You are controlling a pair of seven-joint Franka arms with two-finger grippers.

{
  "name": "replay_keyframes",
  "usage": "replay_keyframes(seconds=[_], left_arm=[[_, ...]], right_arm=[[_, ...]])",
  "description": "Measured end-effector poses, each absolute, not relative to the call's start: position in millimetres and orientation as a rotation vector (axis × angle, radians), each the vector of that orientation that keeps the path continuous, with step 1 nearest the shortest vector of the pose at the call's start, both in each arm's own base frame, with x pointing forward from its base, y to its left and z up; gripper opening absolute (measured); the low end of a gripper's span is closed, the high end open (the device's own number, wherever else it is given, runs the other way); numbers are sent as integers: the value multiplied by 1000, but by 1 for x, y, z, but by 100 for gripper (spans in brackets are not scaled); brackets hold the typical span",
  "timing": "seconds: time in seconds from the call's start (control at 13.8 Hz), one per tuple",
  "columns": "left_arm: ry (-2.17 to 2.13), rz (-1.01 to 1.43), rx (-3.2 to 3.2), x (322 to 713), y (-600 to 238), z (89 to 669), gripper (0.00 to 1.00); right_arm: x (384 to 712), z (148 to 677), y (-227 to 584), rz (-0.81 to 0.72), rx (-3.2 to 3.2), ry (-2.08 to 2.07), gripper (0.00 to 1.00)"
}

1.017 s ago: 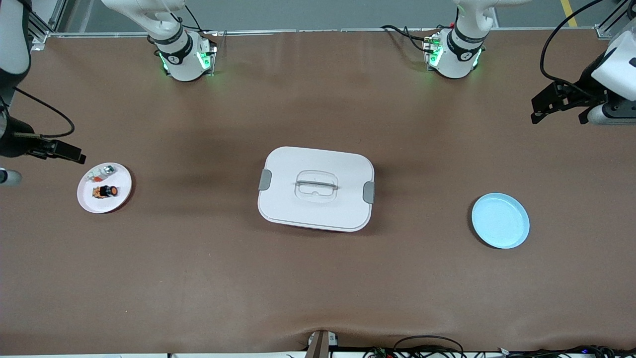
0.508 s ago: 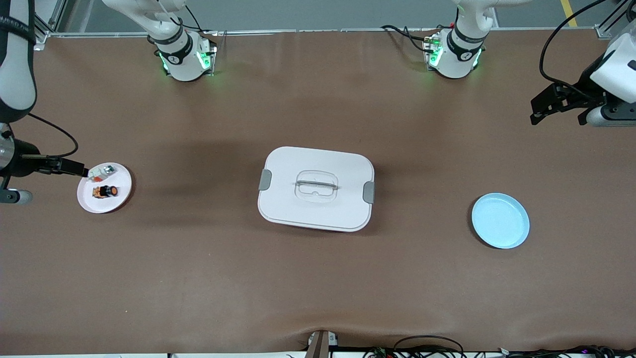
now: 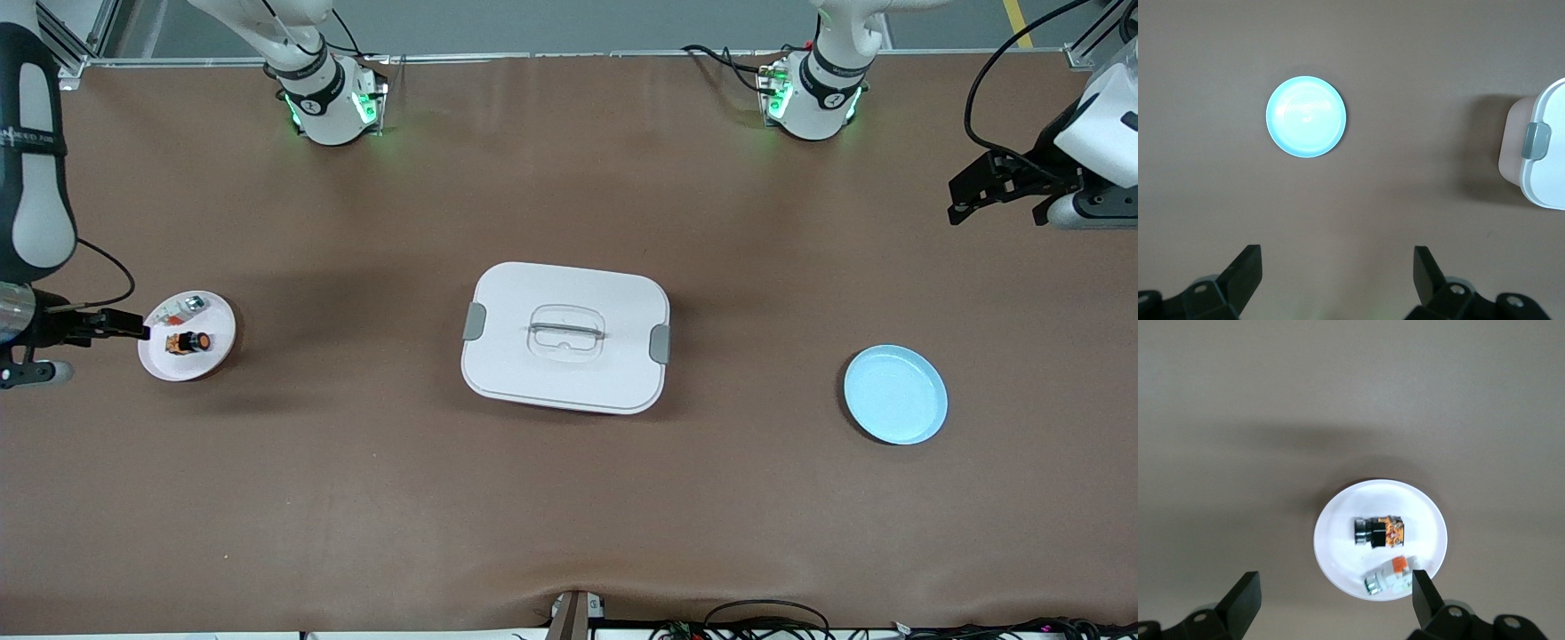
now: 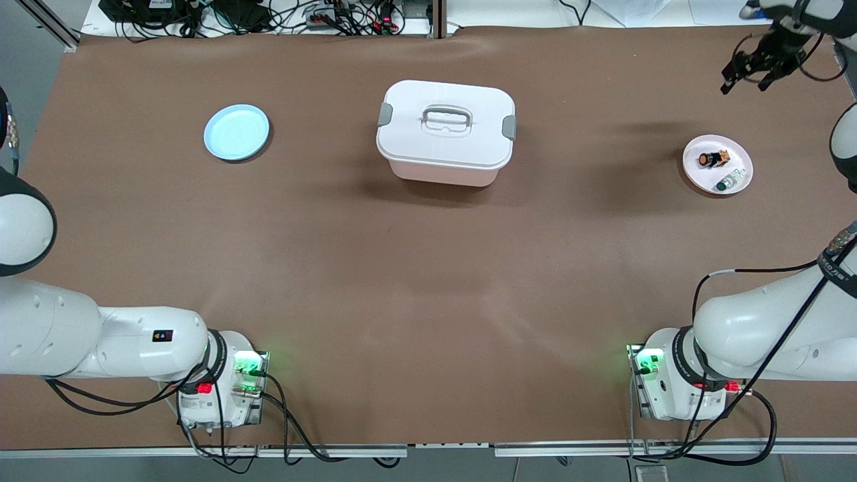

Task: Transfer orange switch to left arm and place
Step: 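Move the right gripper down over the white plate to the orange switch, then close the right gripper on the black-orange push-button switch and lift it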

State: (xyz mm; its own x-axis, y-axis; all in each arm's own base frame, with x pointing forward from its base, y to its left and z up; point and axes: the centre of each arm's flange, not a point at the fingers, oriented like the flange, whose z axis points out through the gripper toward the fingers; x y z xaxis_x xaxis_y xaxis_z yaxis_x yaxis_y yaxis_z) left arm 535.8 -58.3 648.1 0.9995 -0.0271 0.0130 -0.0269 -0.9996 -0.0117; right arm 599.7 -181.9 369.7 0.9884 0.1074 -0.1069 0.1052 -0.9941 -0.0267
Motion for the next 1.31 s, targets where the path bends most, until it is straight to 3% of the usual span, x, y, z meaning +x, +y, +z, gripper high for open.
replay_keyframes(seconds=[0.58, 1.31], left_arm=[[41, -21, -3130, 536, -58, 648, 100], [41, -15, -3130, 537, -58, 646, 100]], right_arm=[[562, 284, -209, 53, -3136, -183, 100], [543, 203, -220, -34, -3103, -134, 100]])
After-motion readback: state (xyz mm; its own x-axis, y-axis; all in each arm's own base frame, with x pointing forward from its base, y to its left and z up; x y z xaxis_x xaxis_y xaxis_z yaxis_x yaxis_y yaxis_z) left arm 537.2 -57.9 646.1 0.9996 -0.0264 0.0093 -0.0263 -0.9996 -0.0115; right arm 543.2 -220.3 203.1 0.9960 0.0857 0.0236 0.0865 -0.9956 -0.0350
